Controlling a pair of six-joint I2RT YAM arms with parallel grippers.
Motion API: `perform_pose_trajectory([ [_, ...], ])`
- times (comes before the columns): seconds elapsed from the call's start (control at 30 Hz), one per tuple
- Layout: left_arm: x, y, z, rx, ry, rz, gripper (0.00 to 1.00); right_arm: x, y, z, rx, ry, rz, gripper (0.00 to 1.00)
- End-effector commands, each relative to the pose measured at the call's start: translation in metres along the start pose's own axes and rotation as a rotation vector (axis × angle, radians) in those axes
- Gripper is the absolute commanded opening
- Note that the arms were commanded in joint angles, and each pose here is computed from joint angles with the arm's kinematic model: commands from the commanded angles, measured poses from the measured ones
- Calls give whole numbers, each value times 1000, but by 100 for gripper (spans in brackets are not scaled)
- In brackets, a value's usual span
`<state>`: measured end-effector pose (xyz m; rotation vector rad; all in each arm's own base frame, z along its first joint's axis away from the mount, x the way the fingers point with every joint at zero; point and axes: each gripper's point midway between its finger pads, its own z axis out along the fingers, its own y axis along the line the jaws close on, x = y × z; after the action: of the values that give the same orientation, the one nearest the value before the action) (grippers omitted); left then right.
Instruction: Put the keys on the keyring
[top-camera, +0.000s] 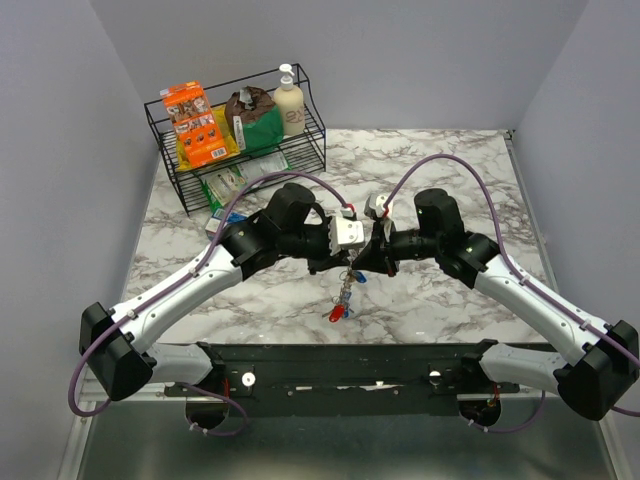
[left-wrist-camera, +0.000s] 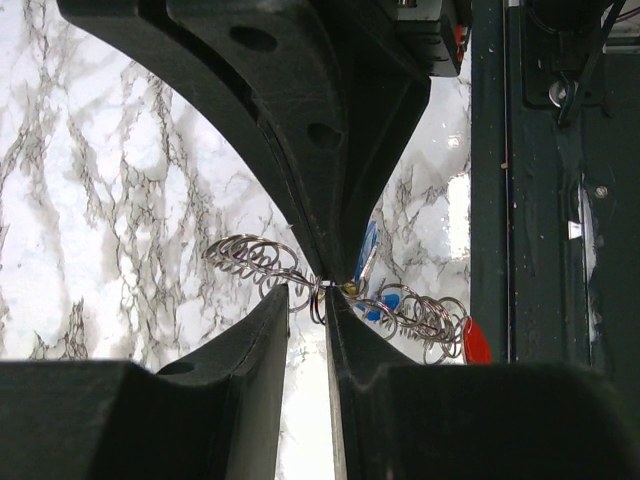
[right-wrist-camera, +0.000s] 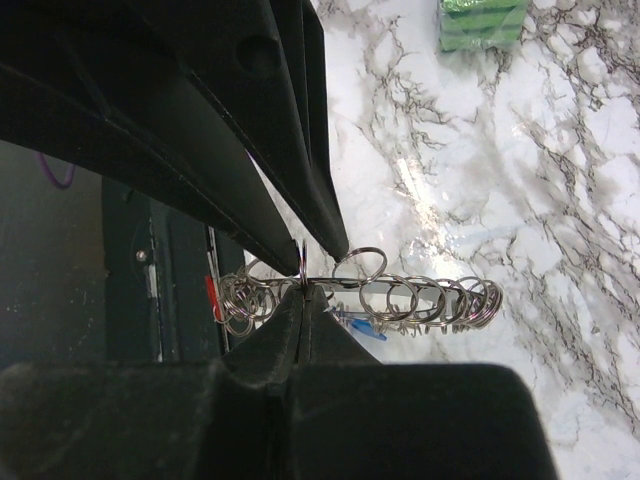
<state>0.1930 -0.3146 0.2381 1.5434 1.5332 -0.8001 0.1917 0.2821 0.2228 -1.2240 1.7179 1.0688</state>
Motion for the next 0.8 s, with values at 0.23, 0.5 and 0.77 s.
perform_pose_trajectory([
  [0.23, -4, 3, -3, 18, 2, 23, 0, -17, 5, -4, -6, -49, -52, 0],
  [0.5, -4, 0, -1, 20, -28, 3, 0, -25, 0, -7, 42, -76, -44, 6],
  [0.77, -2, -3, 1, -24, -123, -44, 0, -39, -1, -18, 106, -138, -56, 41],
])
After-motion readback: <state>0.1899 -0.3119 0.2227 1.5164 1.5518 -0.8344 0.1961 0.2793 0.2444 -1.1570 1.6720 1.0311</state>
